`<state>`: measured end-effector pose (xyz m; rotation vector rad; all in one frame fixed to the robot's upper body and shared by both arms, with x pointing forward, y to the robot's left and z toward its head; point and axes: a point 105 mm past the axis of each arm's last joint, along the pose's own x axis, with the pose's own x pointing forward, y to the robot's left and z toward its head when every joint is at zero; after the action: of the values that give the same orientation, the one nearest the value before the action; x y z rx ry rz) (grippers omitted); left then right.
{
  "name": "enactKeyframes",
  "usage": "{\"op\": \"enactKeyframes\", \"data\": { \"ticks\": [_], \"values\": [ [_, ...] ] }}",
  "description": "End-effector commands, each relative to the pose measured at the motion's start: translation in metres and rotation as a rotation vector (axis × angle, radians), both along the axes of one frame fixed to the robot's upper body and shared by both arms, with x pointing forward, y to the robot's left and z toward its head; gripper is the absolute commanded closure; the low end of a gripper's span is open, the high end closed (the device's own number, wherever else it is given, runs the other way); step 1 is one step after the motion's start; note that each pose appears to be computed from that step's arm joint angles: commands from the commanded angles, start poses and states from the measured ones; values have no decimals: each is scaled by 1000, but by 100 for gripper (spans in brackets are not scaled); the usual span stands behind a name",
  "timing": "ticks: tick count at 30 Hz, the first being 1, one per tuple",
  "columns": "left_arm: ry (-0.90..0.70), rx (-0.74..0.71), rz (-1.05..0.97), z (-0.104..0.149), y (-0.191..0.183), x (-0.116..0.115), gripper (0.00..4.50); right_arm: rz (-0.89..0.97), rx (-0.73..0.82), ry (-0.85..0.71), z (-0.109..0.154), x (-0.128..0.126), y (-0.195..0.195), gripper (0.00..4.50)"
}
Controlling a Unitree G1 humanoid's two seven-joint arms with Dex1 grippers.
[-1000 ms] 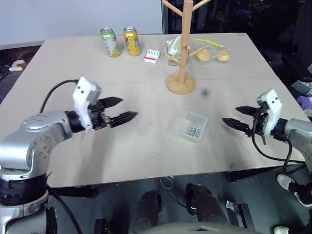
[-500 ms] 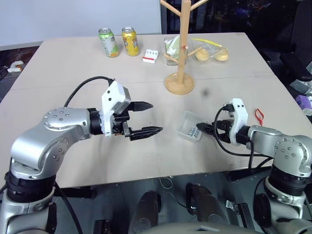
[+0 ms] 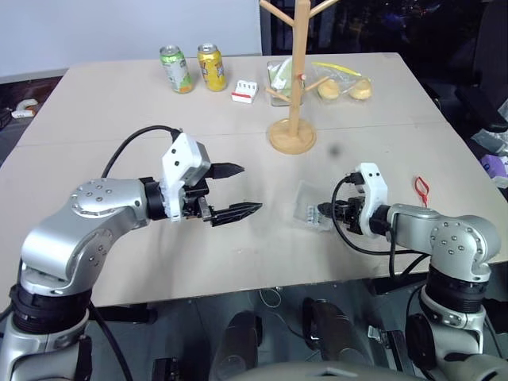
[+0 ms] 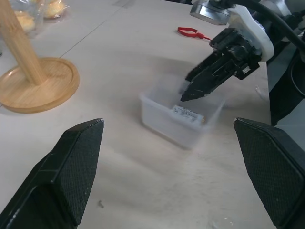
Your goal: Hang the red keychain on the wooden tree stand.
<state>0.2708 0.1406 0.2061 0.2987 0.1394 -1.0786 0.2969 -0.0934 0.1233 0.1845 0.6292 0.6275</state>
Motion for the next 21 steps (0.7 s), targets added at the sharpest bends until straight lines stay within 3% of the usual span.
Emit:
{"op": "enactKeyframes", "data": {
  "ticks": [1, 9, 14, 21],
  "values": [
    [-42, -7, 0, 6, -2, 0, 0, 6, -26, -64, 8, 2, -1, 437],
    [-45, -16, 1, 6, -3, 1, 0, 42, -105, -226, 26, 16, -9, 437],
    [-83, -85, 43, 22, -7, 15, 0, -103, -161, -387, 65, 68, -43, 437],
    [-124, -190, 86, 41, -16, 34, 0, -241, -211, -445, 79, 135, -75, 437]
  ]
}}
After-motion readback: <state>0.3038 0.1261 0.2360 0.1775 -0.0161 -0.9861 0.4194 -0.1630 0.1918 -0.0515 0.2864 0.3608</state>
